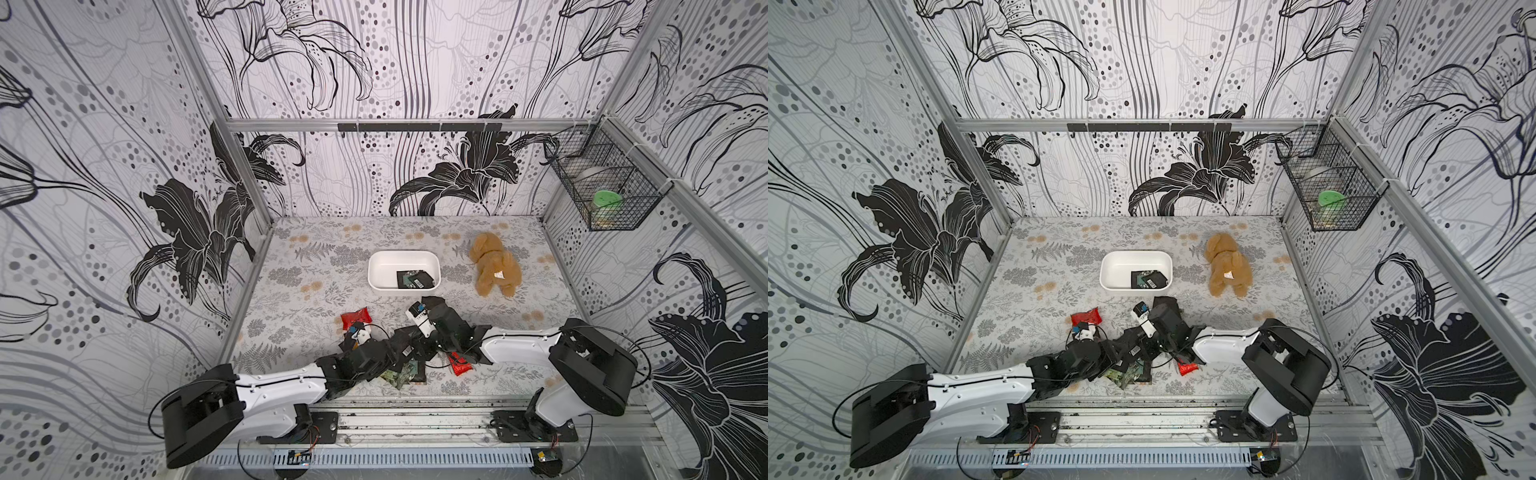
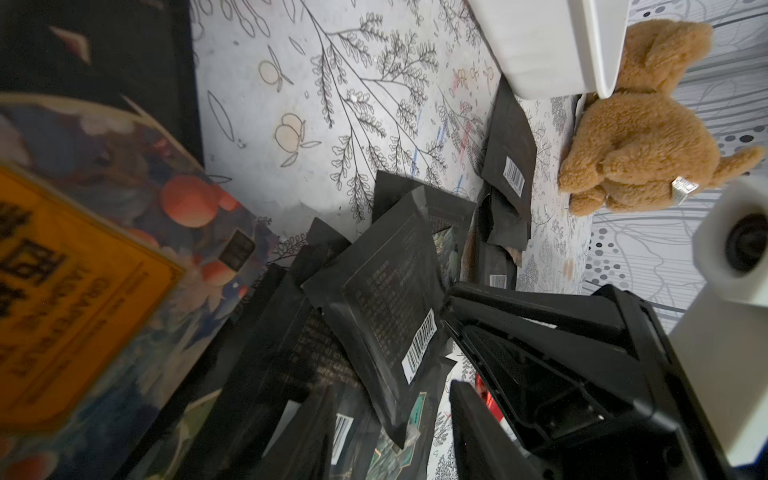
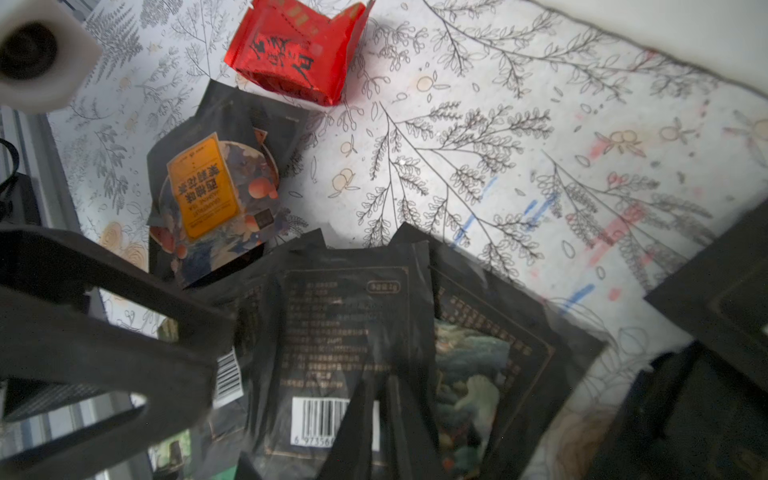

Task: Put the tea bags into the storage box
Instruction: Pick up the tea bag from the center of the board.

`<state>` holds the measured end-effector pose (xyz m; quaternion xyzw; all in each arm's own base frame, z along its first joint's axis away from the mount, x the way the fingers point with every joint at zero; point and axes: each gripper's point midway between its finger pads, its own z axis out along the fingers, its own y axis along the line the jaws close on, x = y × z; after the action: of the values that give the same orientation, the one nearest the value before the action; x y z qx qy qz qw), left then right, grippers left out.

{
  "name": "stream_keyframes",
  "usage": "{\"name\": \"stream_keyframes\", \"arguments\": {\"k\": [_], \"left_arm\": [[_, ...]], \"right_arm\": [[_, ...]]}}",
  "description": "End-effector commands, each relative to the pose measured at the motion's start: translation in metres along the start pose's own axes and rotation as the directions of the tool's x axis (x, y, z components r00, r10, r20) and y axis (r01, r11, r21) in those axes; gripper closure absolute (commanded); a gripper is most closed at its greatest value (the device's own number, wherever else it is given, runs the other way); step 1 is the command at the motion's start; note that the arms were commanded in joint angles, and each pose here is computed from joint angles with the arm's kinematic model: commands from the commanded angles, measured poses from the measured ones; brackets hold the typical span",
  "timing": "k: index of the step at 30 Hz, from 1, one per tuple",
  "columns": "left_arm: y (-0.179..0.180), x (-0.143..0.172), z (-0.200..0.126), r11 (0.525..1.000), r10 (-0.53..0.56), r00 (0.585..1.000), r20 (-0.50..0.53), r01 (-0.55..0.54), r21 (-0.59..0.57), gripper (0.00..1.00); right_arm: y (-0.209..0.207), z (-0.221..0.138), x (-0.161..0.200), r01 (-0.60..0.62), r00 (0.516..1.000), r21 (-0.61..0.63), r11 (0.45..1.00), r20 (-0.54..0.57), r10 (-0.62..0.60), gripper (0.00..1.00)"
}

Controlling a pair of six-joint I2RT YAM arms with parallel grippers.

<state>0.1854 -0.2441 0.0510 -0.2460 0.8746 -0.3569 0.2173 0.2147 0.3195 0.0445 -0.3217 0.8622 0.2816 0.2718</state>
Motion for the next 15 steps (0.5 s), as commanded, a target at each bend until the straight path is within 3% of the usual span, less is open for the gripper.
{"name": "stream_keyframes", "arguments": {"k": [1, 15], "left_arm": [[-0.019, 0.001, 0.003, 0.998, -0.025, 1.000, 0.013, 0.024, 0.055, 0.53], [-0.003, -0.010, 0.005, 0.995, -0.093, 0.992, 0.086, 0.090, 0.041, 0.56]], "right_arm": [[-0.004, 0.004, 0.004, 0.011, 0.999, 0.028, 1.000, -0.038, -0.010, 0.87], [-0.006, 0.002, 0.003, 0.007, 0.999, 0.047, 0.999, -0.032, -0.005, 0.89]]}}
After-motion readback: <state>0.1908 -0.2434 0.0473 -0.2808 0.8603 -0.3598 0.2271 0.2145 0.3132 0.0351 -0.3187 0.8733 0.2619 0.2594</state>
